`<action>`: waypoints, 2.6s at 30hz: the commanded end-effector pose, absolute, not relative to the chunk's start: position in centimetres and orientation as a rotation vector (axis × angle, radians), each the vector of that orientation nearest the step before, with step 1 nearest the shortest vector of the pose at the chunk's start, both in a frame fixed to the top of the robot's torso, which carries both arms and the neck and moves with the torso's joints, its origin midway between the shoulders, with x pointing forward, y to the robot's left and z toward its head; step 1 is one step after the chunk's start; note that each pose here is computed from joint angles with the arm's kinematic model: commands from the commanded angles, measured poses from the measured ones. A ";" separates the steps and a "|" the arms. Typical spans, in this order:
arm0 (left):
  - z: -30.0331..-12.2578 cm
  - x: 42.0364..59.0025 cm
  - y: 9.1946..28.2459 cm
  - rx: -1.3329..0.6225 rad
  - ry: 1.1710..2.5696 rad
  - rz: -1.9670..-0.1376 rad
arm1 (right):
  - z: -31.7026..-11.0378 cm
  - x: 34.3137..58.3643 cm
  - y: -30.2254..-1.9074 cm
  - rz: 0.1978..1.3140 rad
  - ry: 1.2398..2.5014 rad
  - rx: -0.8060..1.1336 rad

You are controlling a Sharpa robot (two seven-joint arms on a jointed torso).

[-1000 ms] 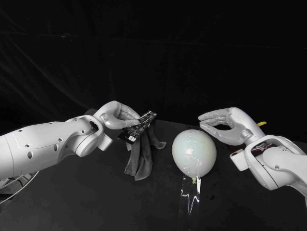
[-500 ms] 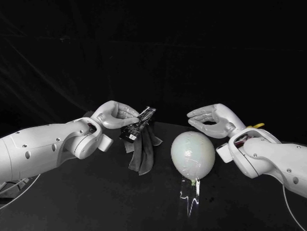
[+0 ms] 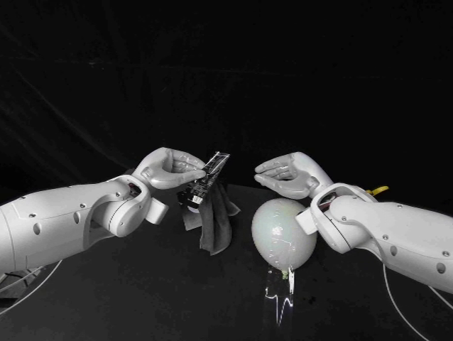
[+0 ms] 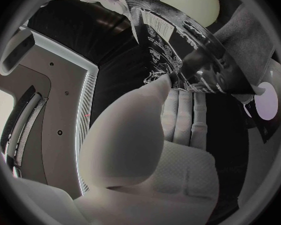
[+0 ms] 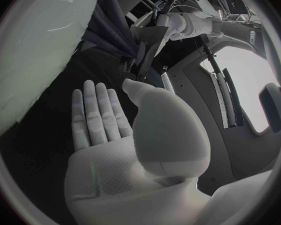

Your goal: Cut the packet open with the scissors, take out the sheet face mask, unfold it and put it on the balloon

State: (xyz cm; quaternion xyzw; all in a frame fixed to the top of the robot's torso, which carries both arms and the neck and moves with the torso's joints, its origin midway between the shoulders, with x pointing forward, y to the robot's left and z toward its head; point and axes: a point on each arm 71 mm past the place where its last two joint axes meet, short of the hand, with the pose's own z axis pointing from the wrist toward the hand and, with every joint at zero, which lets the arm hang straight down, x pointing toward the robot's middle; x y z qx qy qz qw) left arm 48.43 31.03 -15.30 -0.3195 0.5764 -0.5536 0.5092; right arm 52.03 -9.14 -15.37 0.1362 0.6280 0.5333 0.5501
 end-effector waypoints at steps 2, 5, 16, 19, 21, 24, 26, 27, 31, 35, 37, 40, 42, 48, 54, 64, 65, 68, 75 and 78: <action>-14.7 48.4 30.4 -0.732 1.368 -1.390 | -15.6 52.3 -7.7 1.315 1.539 0.358; -14.8 48.5 30.1 -0.702 1.376 -1.381 | -15.6 52.3 -6.6 1.331 1.561 0.357; -15.2 48.6 29.2 -0.594 1.403 -1.339 | -15.4 51.6 -4.0 1.404 1.565 0.388; -15.3 48.6 28.9 -0.549 1.410 -1.320 | -15.4 51.4 -3.6 1.426 1.565 0.404; -15.4 48.6 28.8 -0.526 1.409 -1.306 | -15.4 51.4 -3.5 1.443 1.571 0.413; -15.6 48.7 28.8 -0.510 1.399 -1.286 | -15.5 51.7 -3.6 1.448 1.575 0.428; -15.7 48.8 28.8 -0.504 1.388 -1.273 | -15.6 51.9 -3.6 1.448 1.578 0.436; -15.7 48.8 28.8 -0.502 1.384 -1.268 | -15.6 51.9 -3.7 1.448 1.581 0.438; -15.8 48.9 28.7 -0.493 1.370 -1.253 | -15.8 52.1 -3.5 1.447 1.596 0.439; -15.9 48.9 28.6 -0.489 1.357 -1.241 | -15.9 52.0 -3.5 1.446 1.618 0.430; -15.9 49.0 28.6 -0.490 1.351 -1.235 | -16.0 52.0 -3.5 1.442 1.629 0.427; -15.9 49.0 28.7 -0.496 1.343 -1.231 | -16.1 52.0 -3.6 1.434 1.639 0.423; -15.9 49.0 28.8 -0.501 1.339 -1.230 | -16.1 51.9 -3.6 1.429 1.646 0.419; -15.9 48.9 28.6 -0.505 1.335 -1.236 | -16.3 51.8 -3.4 1.401 1.665 0.394; -15.9 48.9 28.5 -0.508 1.335 -1.245 | -16.3 51.8 -3.5 1.371 1.653 0.389; -15.8 48.6 27.8 -0.505 1.347 -1.276 | -16.1 52.0 -3.7 1.346 1.581 0.446; -15.8 48.5 27.7 -0.505 1.348 -1.279 | -16.1 52.0 -3.7 1.344 1.576 0.452; -15.8 48.5 27.6 -0.505 1.348 -1.283 | -16.1 52.1 -3.9 1.339 1.567 0.473; -15.8 48.5 27.6 -0.527 1.343 -1.290 | -16.1 52.2 -4.1 1.332 1.545 0.521; -15.8 48.5 27.7 -0.547 1.332 -1.289 | -16.1 52.2 -4.2 1.327 1.538 0.534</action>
